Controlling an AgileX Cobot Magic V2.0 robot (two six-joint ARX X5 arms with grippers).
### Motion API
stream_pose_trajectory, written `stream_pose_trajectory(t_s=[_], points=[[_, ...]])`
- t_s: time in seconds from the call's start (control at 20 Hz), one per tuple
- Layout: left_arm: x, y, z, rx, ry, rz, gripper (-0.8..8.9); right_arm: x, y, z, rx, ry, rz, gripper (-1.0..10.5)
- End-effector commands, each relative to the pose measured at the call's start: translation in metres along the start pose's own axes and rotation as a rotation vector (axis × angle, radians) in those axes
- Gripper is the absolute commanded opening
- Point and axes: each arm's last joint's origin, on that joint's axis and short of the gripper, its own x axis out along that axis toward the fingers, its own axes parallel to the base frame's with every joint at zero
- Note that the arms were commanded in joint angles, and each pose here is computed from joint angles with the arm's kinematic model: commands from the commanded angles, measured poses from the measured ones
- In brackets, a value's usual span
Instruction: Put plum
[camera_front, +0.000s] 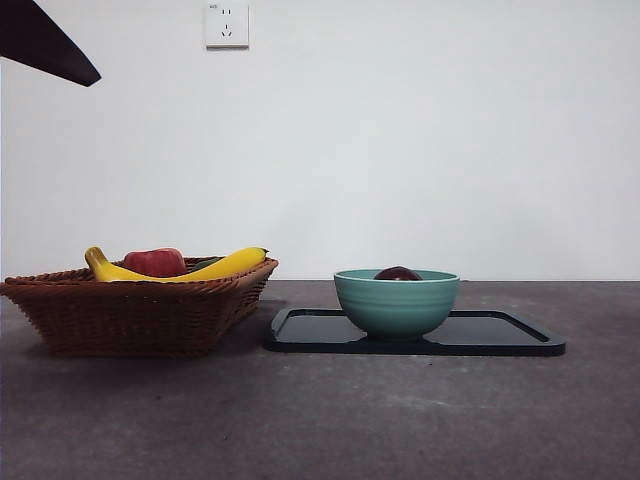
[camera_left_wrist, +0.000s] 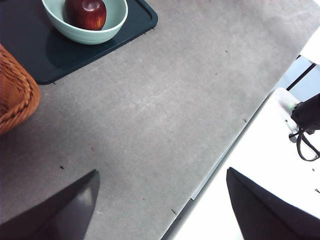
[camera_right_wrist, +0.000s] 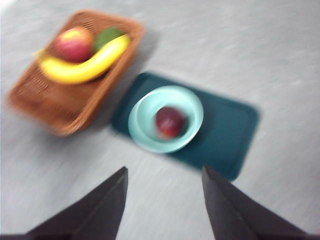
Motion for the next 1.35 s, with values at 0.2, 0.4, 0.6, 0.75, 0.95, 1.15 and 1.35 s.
stream_pose_trajectory(t_s=[0.2, 0.4, 0.6, 0.75, 0.95, 1.15, 1.35], points=[[0.0, -0.002, 0.003, 0.011, -0.012, -0.01, 4.04, -0.002, 0.0, -0.074, 0.028, 0.061, 0.096, 2.4], [0.0, -0.002, 0.003, 0.011, -0.012, -0.01, 4.04, -0.006, -0.001, -0.103, 0.034, 0.052, 0.143, 2.4], [0.0, -0.002, 0.003, 0.011, -0.012, -0.01, 4.04, -0.013, 0.0, -0.105, 0.026, 0.018, 0.147, 2.4], [0.0, -0.002, 0.003, 0.011, -0.012, -0.01, 4.04, -0.012, 0.0, -0.105, 0.026, 0.02, 0.147, 2.4], [0.0, -0.002, 0.003, 0.011, -0.012, -0.01, 4.04, -0.012, 0.0, -0.105, 0.026, 0.02, 0.147, 2.4], [0.0, -0.002, 0.003, 0.011, -0.012, -0.01, 4.04, -0.012, 0.0, -0.105, 0.026, 0.021, 0.147, 2.4], [0.0, -0.002, 0.006, 0.018, -0.041, -0.012, 4.04, -0.012, 0.0, -0.105, 0.026, 0.021, 0.147, 2.4]])
